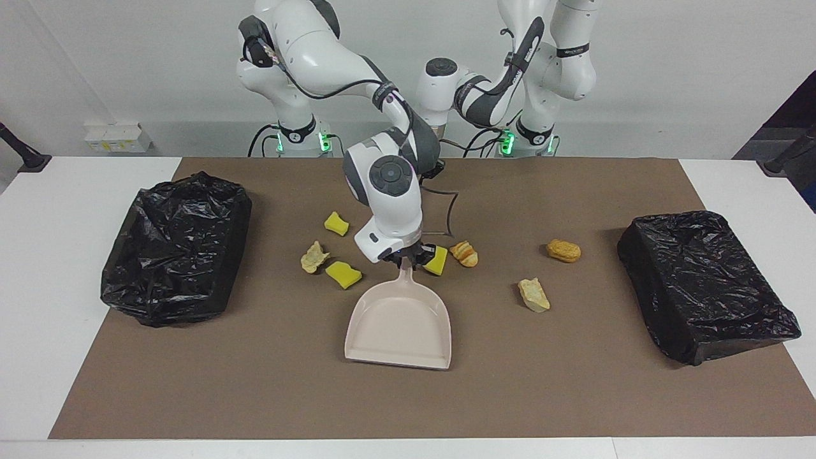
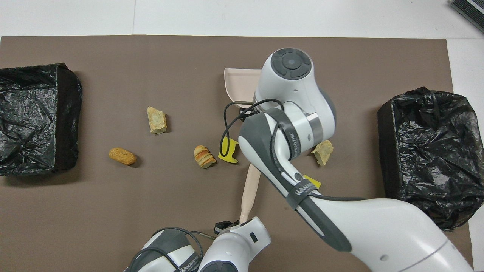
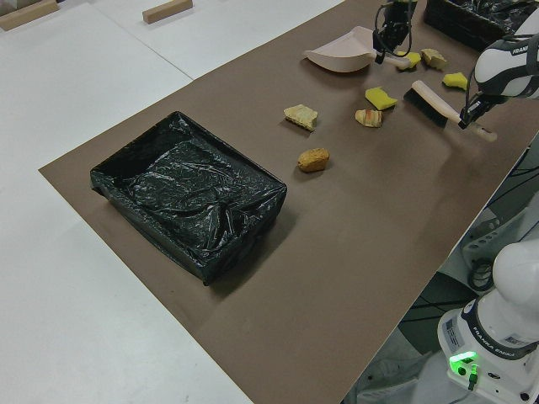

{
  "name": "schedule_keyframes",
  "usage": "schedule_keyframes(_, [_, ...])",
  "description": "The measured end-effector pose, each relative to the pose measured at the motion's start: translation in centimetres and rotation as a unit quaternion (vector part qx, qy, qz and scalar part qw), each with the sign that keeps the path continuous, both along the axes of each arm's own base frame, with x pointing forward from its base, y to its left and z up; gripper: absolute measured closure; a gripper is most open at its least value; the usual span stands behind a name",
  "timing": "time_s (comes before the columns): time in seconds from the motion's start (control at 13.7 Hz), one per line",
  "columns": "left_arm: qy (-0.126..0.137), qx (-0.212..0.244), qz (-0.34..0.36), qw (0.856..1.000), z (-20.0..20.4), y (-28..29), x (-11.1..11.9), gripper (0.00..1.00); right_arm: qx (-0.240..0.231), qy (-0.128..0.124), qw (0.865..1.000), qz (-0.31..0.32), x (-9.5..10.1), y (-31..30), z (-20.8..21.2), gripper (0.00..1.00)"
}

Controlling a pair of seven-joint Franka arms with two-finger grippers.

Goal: Sweep and dump trash in bin
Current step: 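Lift the dustpan with the right gripper while the left gripper lifts the brush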

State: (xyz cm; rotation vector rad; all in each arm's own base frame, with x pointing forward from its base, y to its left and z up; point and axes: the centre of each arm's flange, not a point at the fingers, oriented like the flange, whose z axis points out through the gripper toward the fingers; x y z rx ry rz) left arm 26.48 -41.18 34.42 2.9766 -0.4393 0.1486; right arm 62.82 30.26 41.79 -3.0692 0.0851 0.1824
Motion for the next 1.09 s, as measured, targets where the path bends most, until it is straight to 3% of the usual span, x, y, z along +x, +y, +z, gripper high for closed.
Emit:
schedule_keyframes(0.29, [0.024, 0.038, 0.008, 0.999, 2.4, 1.5, -0.4, 0.74, -0.004, 0.014, 0.996, 0.088, -1.4, -7.2, 8.2, 0.67])
schedule_keyframes(0.51, [0.039, 0.059, 0.045, 0.997, 5.8, 4.6, 1.3, 0.74, -0.036, 0.023, 0.977, 0.208, -2.4, -12.3, 11.7, 0.67])
schedule_keyframes(0.73, [0.036, 0.084, 0.098, 0.991, 9.0, 8.8, 5.9, 0.74, -0.024, 0.04, 0.942, 0.332, -2.9, -15.6, 12.9, 0.67])
schedule_keyframes(1.09, [0.01, 0.111, 0.162, 0.98, 10.6, 16.7, 13.6, 0.74, -0.007, 0.07, 0.857, 0.511, -3.1, -17.6, 10.1, 0.67])
